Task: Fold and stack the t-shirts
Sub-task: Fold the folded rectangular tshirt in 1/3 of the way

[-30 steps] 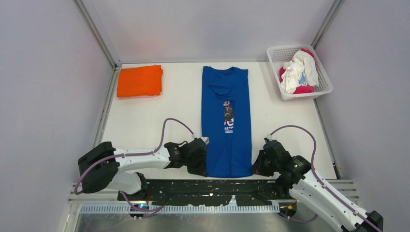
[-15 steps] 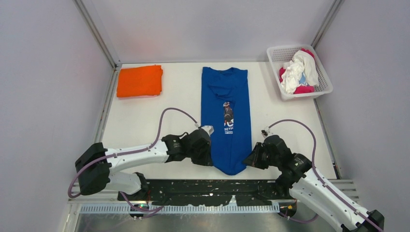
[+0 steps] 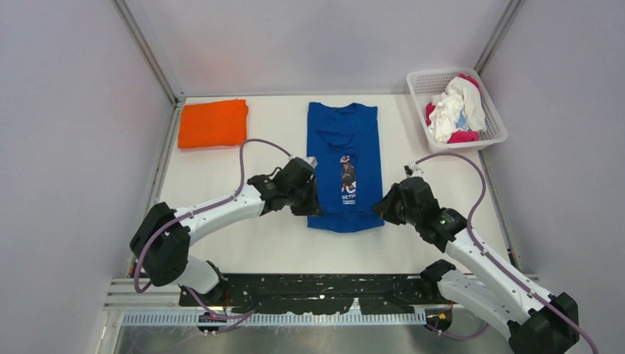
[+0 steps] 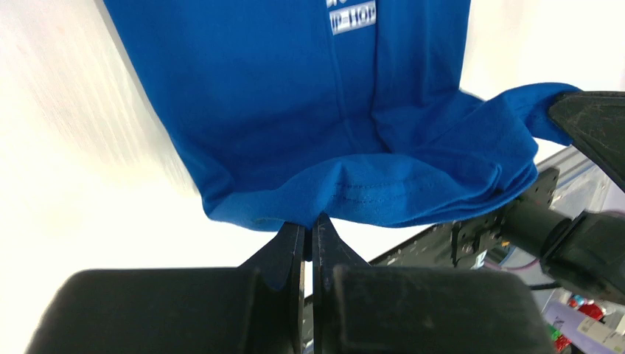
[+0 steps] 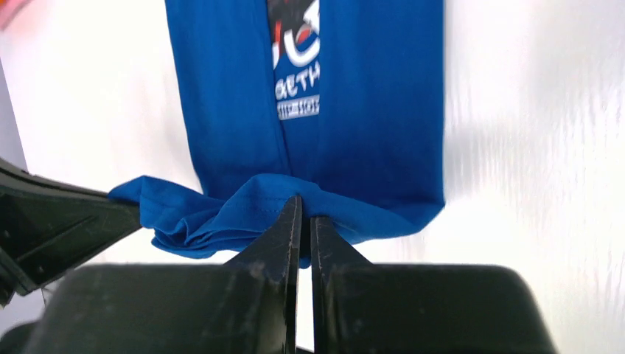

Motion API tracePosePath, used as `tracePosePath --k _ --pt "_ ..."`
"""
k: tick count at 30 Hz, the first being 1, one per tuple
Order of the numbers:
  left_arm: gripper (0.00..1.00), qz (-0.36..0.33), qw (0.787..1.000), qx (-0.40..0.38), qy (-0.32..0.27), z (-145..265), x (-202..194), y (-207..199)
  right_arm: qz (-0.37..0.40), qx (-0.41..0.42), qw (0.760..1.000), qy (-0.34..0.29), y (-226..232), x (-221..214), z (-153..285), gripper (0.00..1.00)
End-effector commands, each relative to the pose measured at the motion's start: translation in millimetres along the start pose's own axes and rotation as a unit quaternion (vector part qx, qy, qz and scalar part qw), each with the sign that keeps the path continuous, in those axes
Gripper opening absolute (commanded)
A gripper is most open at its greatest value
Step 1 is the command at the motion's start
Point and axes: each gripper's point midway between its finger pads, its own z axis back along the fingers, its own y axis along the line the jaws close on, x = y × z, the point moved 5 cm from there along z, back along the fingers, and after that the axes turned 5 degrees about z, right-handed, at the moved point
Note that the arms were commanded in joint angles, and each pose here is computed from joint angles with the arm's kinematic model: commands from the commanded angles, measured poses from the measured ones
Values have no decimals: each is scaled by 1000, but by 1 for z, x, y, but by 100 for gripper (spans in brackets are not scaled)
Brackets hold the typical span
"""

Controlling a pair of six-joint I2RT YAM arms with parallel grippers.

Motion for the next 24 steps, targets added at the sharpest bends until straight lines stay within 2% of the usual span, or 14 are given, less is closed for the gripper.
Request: tracePosePath --k 1,12,24 --pt "0 -6 1000 -15 -16 -1 36 -8 3 28 998 -61 11 50 -15 5" --pt "0 17 999 11 -39 -25 112 4 -2 39 995 -93 23 121 -66 5" --pt "0 43 999 0 -18 -61 164 20 0 20 995 -101 5 152 -120 5"
